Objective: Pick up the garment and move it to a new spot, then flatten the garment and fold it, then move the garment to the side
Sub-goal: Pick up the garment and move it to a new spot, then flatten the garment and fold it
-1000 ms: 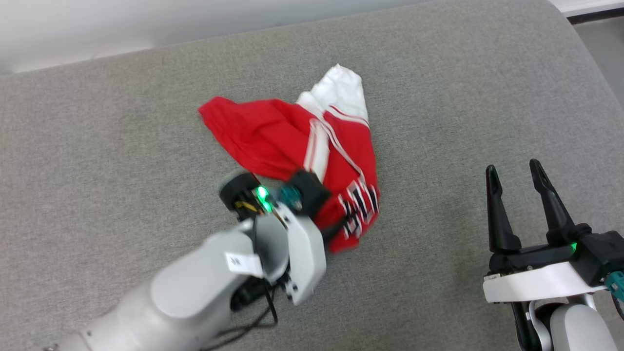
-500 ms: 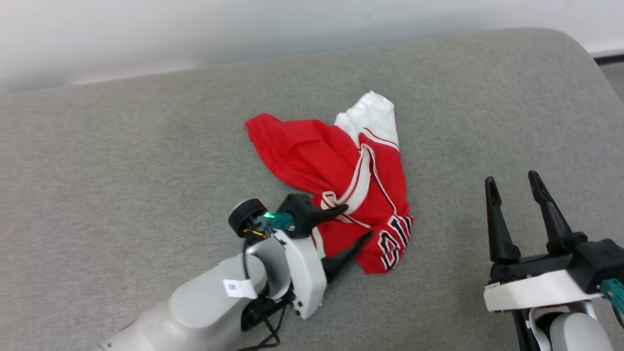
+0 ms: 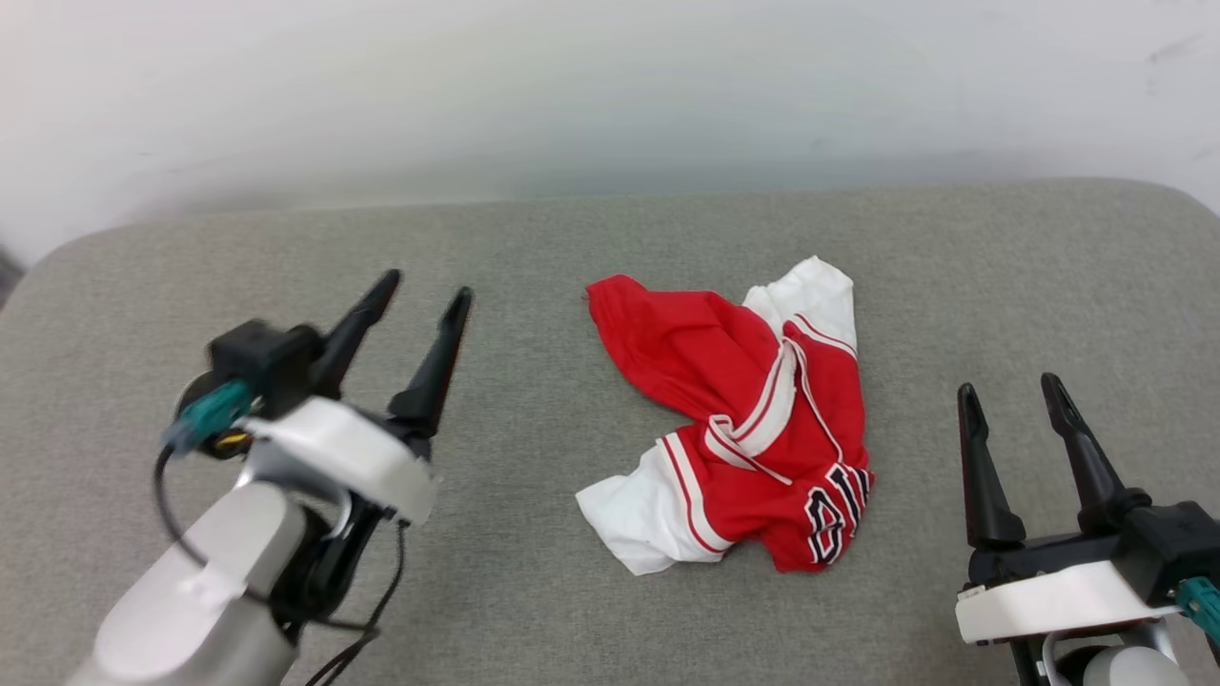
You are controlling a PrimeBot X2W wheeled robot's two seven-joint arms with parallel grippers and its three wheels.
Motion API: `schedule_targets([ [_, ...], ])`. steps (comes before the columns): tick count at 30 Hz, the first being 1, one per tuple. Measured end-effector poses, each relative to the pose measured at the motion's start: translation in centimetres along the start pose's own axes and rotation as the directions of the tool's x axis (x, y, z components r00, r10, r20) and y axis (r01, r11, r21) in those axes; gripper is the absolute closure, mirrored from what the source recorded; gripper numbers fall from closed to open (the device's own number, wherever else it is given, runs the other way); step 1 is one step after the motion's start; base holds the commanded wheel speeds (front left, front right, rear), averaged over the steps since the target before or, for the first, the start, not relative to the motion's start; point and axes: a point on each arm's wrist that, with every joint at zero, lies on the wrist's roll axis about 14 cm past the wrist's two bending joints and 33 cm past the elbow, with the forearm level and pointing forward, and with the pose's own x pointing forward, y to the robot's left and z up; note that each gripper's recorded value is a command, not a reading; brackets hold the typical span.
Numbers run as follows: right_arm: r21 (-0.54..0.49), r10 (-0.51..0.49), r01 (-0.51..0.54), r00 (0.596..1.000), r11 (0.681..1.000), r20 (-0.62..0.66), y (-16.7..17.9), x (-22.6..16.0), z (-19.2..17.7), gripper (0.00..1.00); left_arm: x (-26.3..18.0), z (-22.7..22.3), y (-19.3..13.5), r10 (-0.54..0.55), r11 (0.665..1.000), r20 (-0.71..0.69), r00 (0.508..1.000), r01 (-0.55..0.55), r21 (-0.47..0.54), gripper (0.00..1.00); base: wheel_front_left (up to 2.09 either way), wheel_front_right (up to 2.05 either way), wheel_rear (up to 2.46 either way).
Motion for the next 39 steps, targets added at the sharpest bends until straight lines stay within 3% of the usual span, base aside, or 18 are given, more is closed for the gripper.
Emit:
schedule_targets([
  [3, 0.002, 0.014, -0.014, 1.000, 1.000, 0.009, 0.5, 0.1, 0.3, 0.00, -2.6, 1.2, 1.2, 0.075, 0.996, 0.066, 0.995, -0.078, 0.034, 0.00, 0.00, 0.00, 0.00],
  [14, 0.023, 0.039, -0.039, 0.999, 0.999, 0.001, 1.5, -0.2, 0.0, 0.00, -8.5, -1.3, 0.3, 0.229, 0.972, 0.098, 0.969, -0.221, -0.080, 0.00, 0.00, 0.00, 0.00],
  [24, 0.031, 0.048, -0.048, 0.999, 0.998, -0.015, 1.8, -0.1, -0.6, 0.00, -8.4, -3.6, -0.9, 0.168, 0.984, 0.046, 0.985, -0.165, -0.067, 0.00, 0.00, 0.00, 0.00],
  [30, 0.021, 0.045, -0.044, 0.998, 0.999, -0.047, 1.5, 0.2, -1.8, 0.00, -4.6, -4.9, -3.4, 0.018, 0.997, -0.071, 0.997, -0.023, -0.070, 0.00, 0.00, 0.00, 0.00],
  [34, 0.025, 0.050, -0.049, 0.997, 0.998, -0.055, 1.7, 0.7, -2.3, 0.00, -2.9, -8.2, -4.9, -0.075, 0.994, -0.312, 0.947, 0.048, -0.095, 0.00, 0.00, 0.00, 0.00],
  [39, 0.026, 0.042, -0.040, 0.995, 0.999, -0.091, 1.4, 0.9, -3.7, 0.00, -2.2, -12.3, -6.3, -0.154, 0.987, -0.565, 0.810, 0.099, -0.128, 0.00, 0.00, 0.00, 0.00],
])
